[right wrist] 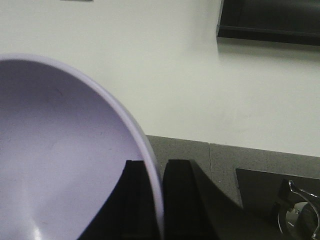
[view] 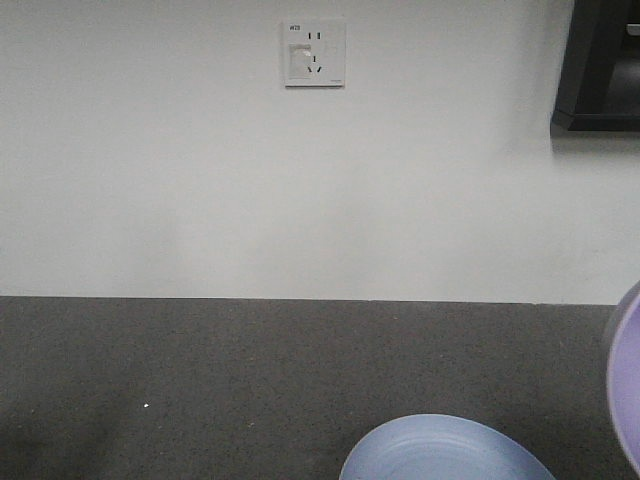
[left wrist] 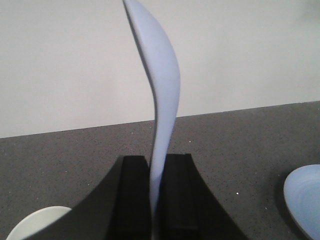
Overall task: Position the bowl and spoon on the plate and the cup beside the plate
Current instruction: 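Drive the base to the counter with the blue plate and cup, then lower the lavender bowl onto the blue plate and open the right gripper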
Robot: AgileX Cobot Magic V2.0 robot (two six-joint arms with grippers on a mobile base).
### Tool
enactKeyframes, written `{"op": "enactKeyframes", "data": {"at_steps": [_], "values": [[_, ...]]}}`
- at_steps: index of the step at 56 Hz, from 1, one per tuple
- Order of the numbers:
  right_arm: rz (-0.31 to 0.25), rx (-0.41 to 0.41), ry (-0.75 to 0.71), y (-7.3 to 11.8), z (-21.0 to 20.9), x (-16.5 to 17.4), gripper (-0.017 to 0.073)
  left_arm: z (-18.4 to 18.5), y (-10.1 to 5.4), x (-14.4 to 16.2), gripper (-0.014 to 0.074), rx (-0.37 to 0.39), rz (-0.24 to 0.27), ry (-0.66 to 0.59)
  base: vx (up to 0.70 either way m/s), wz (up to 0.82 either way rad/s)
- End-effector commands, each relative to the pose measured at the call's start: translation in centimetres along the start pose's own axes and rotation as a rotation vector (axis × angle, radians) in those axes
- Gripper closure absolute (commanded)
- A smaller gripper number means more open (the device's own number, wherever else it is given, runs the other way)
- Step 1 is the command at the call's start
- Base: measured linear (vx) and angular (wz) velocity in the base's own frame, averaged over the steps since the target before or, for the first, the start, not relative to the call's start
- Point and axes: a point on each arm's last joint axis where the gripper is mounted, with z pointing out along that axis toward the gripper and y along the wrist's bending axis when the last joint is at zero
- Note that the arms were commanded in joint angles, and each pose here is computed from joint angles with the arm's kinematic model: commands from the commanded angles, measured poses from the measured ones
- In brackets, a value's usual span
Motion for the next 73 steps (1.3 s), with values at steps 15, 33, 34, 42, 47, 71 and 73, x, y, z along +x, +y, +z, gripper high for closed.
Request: {"op": "enactKeyframes", "data": {"at_steps": [15, 33, 34, 42, 47, 71, 73], "values": [[0.0, 0.026, -0.107, -0.2, -0.3, -1.6, 0.0571, -0.3, 0.0, -1.4, 0.0594, 0.001, -0.009, -0.106, 0.01, -0.01], [0.0, 0.026, -0.107, -0.2, -0.3, -1.6, 0.0571, -0.3, 0.0, -1.4, 0.0594, 0.001, -0.009, -0.106, 0.0, 0.0], [0.0, 0.026, -0.107, -0.2, -0.3, -1.6, 0.0571, -0.3, 0.0, -1.4, 0.0594, 0.001, -0.009, -0.106, 0.0, 0.0], [0.0, 0.026, -0.107, -0.2, -0.3, -1.6, 0.0571, -0.3, 0.0, -1.4, 0.0594, 0.001, -0.009, -0.106, 0.0, 0.0], [0.002, 0.027, -0.115, -0.2, -0.3, -1.6, 0.0571, -0.3, 0.0, -1.4, 0.0594, 0.001, -0.009, -0.106, 0.0, 0.0], [0.099, -0.025, -0.077, -0.2, 1.4, -1.6, 0.0569, -0.3, 0.0, -1.5, 0.0594, 0.001, -0.01, -0.113, 0.0, 0.0], [0.112, -0.04, -0.051, -0.2, 2.2, -1.5, 0.0569, -0.3, 0.0, -1.4, 0.0594, 0.002, -0.01, -0.109, 0.0, 0.0]]}}
